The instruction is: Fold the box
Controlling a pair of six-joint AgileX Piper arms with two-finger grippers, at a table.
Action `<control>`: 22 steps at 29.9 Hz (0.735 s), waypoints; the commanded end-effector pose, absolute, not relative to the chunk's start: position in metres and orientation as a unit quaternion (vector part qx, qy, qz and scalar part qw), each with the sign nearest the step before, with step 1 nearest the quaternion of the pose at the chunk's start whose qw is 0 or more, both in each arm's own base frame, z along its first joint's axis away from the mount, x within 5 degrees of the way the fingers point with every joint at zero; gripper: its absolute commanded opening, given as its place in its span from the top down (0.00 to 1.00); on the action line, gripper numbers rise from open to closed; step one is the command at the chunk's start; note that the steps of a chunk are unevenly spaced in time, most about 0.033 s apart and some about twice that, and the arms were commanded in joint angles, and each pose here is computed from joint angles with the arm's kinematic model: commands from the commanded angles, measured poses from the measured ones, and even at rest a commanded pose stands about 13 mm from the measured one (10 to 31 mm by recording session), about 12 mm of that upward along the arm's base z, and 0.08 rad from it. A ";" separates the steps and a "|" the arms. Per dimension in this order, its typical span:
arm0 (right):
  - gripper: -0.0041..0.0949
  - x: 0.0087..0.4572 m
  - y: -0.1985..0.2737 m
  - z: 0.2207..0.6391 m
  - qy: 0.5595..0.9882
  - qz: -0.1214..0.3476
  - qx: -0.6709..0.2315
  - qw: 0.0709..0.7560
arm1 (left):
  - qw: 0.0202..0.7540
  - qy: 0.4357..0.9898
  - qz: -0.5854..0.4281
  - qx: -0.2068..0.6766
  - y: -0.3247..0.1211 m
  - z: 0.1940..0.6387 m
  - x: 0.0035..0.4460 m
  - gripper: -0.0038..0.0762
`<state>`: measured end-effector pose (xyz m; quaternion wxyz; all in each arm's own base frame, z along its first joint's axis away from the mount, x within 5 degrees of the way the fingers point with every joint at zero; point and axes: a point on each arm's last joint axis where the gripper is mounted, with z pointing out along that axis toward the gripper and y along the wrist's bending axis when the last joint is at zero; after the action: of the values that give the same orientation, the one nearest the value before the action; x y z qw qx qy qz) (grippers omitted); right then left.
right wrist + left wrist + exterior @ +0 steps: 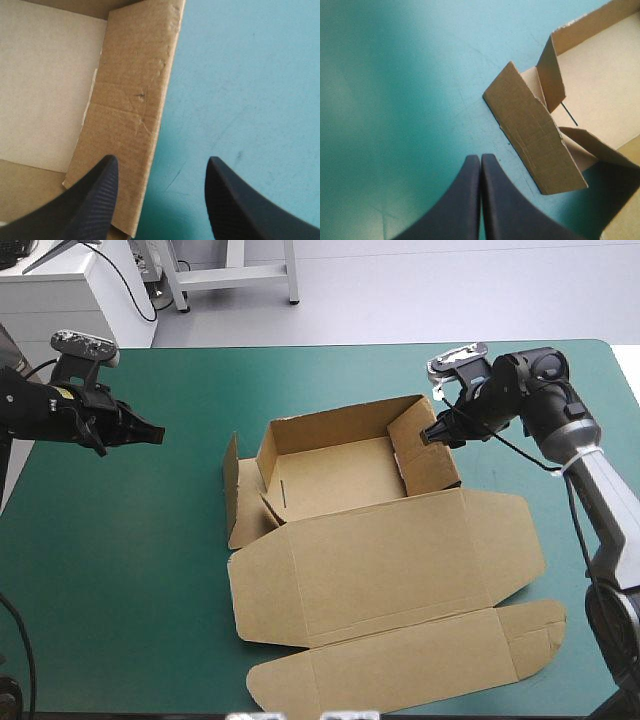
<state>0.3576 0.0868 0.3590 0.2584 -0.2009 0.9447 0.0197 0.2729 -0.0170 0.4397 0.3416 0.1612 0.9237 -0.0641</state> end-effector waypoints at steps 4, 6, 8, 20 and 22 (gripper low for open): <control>0.46 0.365 0.093 0.356 0.943 0.049 -0.210 0.253 | 0.388 0.905 -0.065 0.164 -0.019 0.458 0.255 0.96; 0.46 0.373 0.094 0.343 0.946 0.046 -0.215 0.237 | 0.384 0.906 -0.065 0.164 -0.019 0.456 0.251 0.96; 0.46 0.379 0.096 0.331 0.950 0.045 -0.218 0.221 | 0.378 0.909 -0.067 0.164 -0.019 0.451 0.248 0.96; 0.55 0.389 0.101 0.308 0.956 0.059 -0.219 0.188 | 0.353 0.919 -0.071 0.159 -0.019 0.429 0.244 0.96; 0.64 0.389 0.101 0.310 0.955 0.059 -0.220 0.190 | 0.351 0.920 -0.075 0.159 -0.020 0.429 0.244 0.96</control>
<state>0.3941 0.1032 0.2767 0.1408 -0.2160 0.9645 0.0572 0.2502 -0.0173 0.4124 0.3047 0.1634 0.9358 -0.0691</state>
